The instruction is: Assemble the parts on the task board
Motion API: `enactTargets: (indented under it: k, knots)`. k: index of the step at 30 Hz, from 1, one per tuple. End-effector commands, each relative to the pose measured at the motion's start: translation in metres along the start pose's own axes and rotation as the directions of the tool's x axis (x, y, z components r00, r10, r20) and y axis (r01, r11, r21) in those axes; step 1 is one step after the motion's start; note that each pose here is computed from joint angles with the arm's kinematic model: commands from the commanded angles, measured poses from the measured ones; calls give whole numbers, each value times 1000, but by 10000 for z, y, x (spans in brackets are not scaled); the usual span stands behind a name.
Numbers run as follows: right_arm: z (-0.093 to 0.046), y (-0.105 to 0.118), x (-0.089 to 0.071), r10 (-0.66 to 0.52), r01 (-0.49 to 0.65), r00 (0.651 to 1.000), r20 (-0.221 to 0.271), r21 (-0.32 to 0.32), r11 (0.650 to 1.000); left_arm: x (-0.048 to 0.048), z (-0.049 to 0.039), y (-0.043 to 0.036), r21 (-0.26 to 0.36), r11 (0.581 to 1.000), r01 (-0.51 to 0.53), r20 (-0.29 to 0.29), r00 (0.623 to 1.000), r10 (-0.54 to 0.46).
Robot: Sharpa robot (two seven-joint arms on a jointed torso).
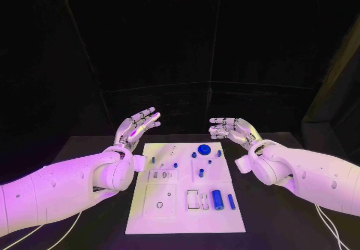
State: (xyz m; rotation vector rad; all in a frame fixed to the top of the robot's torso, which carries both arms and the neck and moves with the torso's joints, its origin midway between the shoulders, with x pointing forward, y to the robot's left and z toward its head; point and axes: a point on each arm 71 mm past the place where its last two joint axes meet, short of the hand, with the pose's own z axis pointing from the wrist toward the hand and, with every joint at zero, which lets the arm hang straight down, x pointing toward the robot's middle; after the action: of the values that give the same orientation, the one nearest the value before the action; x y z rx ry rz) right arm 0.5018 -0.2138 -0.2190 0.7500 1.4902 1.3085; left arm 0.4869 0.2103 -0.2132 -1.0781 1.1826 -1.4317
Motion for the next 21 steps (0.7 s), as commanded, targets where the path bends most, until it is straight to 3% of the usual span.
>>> enactTargets:
  k: [1,6,13,21]
  knots:
    - [8,57,15,-160,157,986,-48,-64,986,12,-4,-81,90,995,44,-39,998,-40]
    - [33,105,-16,-269,262,960,-77,-88,961,10,-19,-93,93,995,48,-79,996,-40]
    - [159,281,-53,-510,493,850,-131,-141,858,6,-79,-153,98,995,36,-159,987,-20]
    - [361,453,-7,-753,740,626,-203,-152,655,56,-159,-283,130,989,63,-232,972,-31]
